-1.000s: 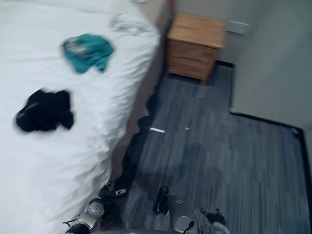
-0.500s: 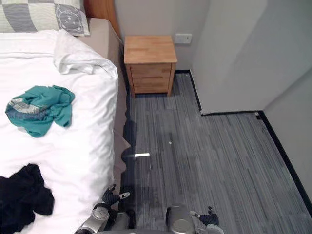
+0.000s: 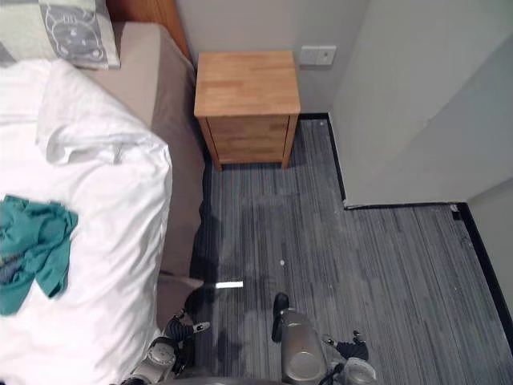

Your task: Tidy the bed and pick cloth on bed and put in laundry

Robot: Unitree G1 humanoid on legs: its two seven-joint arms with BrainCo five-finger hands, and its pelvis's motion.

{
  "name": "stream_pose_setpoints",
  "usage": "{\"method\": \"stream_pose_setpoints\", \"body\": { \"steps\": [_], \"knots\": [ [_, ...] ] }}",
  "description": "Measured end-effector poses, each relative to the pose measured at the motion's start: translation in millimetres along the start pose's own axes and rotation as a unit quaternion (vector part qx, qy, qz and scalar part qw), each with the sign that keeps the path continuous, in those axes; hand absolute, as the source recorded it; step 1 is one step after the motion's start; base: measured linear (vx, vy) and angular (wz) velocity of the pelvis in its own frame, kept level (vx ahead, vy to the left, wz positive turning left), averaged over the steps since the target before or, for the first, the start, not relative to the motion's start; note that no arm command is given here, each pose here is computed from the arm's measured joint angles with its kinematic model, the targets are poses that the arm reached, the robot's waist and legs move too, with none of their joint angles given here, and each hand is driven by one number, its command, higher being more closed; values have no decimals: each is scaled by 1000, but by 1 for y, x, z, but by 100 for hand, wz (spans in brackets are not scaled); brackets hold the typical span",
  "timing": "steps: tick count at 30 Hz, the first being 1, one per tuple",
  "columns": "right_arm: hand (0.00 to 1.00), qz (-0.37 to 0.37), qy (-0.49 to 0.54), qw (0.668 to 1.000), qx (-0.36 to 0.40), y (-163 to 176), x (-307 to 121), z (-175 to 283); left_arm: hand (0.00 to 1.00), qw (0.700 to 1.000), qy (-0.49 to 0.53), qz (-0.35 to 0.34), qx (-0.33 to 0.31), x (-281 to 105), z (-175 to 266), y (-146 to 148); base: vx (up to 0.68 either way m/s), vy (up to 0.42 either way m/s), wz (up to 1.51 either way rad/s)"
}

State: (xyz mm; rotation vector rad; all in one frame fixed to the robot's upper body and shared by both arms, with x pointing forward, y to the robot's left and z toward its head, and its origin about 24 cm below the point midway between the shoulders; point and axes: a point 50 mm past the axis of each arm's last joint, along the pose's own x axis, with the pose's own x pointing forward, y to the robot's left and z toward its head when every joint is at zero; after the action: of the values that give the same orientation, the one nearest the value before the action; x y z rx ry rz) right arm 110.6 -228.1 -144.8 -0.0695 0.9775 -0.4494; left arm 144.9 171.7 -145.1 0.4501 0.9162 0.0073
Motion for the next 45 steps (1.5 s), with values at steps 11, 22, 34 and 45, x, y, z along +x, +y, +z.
{"method": "stream_pose_setpoints", "body": {
  "steps": [11, 22, 34, 45],
  "knots": [
    [0, 27, -8, 1000, -11, 20, 0, 9, 0, 996, -54, 39, -51, 3, 27, 15, 435, 134, -44],
    [0, 33, 2, 998, -45, 22, 1, 5, 0, 998, -34, -19, -40, -5, 14, -14, 406, 134, 110],
    [0, -5, 51, 999, -8, -3, -3, -22, 0, 993, -4, -2, -115, -5, 5, -11, 265, -415, 208],
    [0, -17, 39, 993, 106, 0, 0, -10, 0, 992, 16, 20, -121, -3, -8, 7, -19, -107, 98]
  ]
}}
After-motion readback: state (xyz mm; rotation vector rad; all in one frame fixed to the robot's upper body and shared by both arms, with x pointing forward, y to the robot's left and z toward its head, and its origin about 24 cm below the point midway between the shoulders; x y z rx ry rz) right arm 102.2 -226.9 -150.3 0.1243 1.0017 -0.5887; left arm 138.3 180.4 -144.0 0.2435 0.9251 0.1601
